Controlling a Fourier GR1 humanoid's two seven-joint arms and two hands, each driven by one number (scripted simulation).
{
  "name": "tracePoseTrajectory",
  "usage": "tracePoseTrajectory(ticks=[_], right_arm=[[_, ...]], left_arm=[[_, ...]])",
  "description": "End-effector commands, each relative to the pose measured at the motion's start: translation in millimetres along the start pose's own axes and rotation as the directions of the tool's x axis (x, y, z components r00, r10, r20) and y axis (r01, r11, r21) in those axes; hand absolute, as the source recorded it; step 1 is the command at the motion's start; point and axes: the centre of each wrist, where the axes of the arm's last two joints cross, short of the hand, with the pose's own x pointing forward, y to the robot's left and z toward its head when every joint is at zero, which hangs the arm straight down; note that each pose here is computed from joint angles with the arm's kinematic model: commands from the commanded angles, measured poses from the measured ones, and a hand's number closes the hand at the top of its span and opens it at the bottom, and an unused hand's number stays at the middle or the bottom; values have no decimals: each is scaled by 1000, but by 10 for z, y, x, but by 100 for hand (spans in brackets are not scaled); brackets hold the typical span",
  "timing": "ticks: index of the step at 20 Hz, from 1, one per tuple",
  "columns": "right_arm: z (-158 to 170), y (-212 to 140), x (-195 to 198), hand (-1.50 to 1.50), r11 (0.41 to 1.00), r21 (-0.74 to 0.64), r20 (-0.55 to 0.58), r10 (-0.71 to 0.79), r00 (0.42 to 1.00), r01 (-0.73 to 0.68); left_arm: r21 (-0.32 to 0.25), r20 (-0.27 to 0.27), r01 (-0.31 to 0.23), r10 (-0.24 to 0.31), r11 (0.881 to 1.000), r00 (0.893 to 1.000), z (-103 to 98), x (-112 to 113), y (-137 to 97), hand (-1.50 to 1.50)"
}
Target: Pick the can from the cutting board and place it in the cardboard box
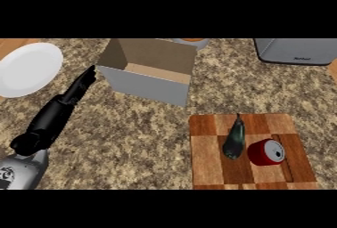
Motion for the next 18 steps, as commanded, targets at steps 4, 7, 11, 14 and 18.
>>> tracePoseTrajectory(ticks=[4,7,11,14,18], right_arm=[[60,-2,188,-150,989,134,-214,86,973,-58],[-25,59,223,-150,987,153,-249,80,965,-42],[-155,120,306,-150,982,190,-254,67,965,-18],[-223,220,326,-150,978,204,-265,107,958,-52],[-389,233,354,-150,981,168,-300,141,944,-93]], left_arm=[[-31,11,-1,2,1000,1000,-128,-22,-164,0],[-32,6,5,-5,999,1000,-145,-1,-13,0],[-40,28,-7,8,999,1000,-271,63,-98,0],[-47,6,-13,13,999,1000,-253,18,-140,0],[-41,0,-8,8,999,1000,-221,-15,-43,0]])
